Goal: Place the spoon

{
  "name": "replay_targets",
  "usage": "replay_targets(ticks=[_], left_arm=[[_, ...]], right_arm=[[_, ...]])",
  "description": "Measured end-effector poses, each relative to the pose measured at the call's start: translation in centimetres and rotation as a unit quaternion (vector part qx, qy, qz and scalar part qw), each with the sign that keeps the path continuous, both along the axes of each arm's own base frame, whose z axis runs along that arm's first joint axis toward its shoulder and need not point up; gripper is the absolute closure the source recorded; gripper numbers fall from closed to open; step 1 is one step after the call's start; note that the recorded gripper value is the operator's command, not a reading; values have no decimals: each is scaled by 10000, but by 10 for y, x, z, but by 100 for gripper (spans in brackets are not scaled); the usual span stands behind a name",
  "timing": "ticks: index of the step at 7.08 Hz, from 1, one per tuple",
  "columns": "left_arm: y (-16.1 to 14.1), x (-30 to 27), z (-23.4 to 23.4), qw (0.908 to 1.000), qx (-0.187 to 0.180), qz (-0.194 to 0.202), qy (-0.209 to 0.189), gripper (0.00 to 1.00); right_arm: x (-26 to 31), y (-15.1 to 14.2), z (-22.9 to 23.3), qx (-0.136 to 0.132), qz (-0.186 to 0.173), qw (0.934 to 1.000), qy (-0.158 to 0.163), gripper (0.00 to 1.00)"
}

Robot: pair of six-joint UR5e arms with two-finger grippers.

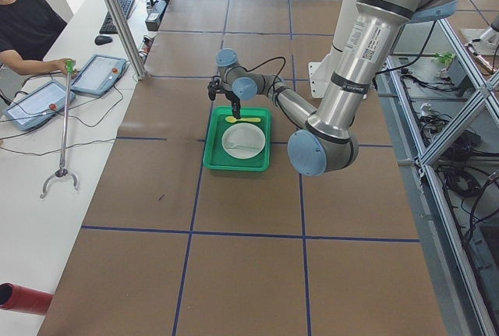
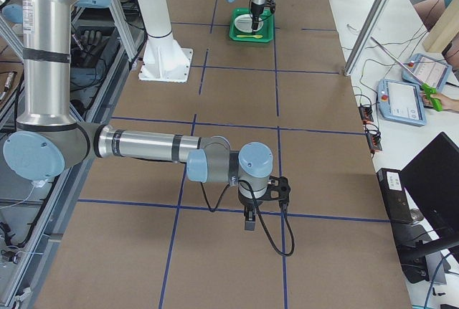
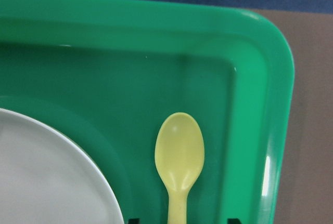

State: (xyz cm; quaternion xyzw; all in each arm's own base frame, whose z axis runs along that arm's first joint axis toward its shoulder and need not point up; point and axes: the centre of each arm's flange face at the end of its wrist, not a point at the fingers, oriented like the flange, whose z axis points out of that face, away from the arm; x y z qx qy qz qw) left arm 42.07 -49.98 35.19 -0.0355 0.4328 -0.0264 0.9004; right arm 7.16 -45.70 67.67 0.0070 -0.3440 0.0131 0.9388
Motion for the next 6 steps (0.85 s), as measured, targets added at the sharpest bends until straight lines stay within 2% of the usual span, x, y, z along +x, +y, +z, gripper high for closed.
replay_targets(ticks=[2, 3, 4, 6], left_arm=[[-25, -45, -27, 9964, 14, -671, 514, 0], [-40, -78, -35, 9938, 6, -878, 689, 0], [-57, -123, -36, 9916, 77, -999, 817, 0], [-73, -223, -8, 9902, 482, -1012, 829, 1]], right_arm=[[0, 0, 0, 0, 0, 10000, 5, 0], [0, 0, 0, -3, 0, 10000, 4, 0], [0, 0, 0, -3, 0, 10000, 1, 0], [0, 0, 0, 3, 0, 10000, 2, 0]])
